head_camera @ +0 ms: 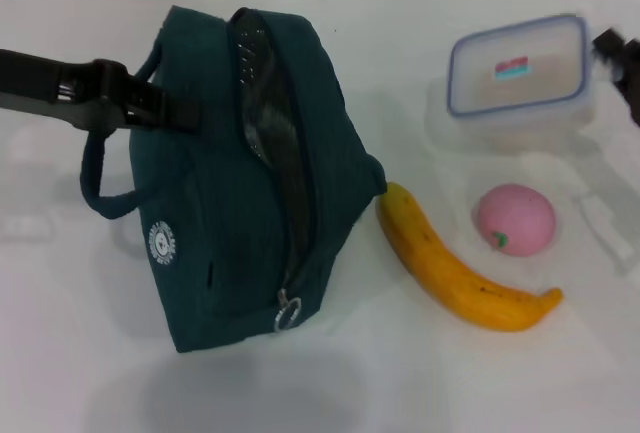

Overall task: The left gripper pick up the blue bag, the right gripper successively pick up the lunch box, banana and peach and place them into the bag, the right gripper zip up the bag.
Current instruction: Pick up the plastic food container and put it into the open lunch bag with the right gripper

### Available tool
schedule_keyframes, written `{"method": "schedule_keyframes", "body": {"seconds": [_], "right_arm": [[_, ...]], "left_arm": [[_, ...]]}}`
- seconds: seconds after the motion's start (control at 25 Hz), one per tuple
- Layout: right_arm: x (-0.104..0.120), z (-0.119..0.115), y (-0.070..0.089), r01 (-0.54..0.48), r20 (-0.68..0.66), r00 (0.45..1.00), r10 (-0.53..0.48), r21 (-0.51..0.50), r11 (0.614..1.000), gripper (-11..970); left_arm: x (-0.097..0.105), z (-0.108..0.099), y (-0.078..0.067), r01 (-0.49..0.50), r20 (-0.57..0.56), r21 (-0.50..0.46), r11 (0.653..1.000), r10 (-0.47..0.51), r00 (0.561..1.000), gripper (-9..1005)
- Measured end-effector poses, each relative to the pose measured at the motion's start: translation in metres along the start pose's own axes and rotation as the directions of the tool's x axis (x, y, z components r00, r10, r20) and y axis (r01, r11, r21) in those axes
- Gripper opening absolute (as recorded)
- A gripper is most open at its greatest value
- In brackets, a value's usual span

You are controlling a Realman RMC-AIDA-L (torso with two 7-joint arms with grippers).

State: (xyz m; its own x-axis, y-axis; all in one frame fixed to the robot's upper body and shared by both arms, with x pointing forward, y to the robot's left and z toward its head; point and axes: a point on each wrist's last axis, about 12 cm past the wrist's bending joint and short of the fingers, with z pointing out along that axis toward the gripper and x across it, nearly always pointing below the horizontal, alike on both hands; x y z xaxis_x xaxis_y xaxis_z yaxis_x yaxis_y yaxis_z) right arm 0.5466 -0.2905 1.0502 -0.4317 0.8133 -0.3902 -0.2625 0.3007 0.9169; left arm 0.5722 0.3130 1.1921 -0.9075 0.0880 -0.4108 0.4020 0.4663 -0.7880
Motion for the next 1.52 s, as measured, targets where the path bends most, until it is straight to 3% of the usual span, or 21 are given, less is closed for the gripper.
{"method": "schedule_keyframes", "body": {"seconds": [0.32, 0.48, 0.8, 0.84, 1.16, 1.52], "right_arm": [[-0.007, -0.009, 0.011, -0.033, 0.075, 0.996, 0.042, -0.114, 0.993, 93], [-0.012, -0.012, 0.025, -0.074, 0.095, 0.991, 0.098, -0.234, 0.969, 93], [-0.010, 0.010, 0.052, -0.132, 0.004, 0.989, 0.147, -0.406, 0.904, 94], [-0.006, 0.025, 0.064, -0.156, -0.050, 0.987, 0.150, -0.458, 0.875, 94], [0.009, 0.063, 0.089, -0.219, -0.201, 0.971, 0.133, -0.509, 0.832, 94], [0.024, 0.073, 0.093, -0.263, -0.290, 0.948, 0.131, -0.481, 0.837, 94]], "left_arm": [[-0.002, 0.009, -0.003, -0.013, -0.034, 0.008, 1.000, 0.014, 0.999, 39], [-0.005, 0.017, -0.007, -0.021, -0.046, 0.023, 0.999, 0.022, 0.999, 39], [-0.013, 0.030, -0.015, -0.042, -0.057, 0.051, 0.998, 0.045, 0.997, 40], [-0.014, 0.031, -0.016, -0.044, -0.057, 0.053, 0.998, 0.047, 0.997, 40], [-0.021, 0.043, -0.021, -0.062, -0.044, 0.062, 0.996, 0.065, 0.997, 40], [-0.021, 0.050, -0.023, -0.066, -0.046, 0.077, 0.995, 0.070, 0.996, 40]]}}
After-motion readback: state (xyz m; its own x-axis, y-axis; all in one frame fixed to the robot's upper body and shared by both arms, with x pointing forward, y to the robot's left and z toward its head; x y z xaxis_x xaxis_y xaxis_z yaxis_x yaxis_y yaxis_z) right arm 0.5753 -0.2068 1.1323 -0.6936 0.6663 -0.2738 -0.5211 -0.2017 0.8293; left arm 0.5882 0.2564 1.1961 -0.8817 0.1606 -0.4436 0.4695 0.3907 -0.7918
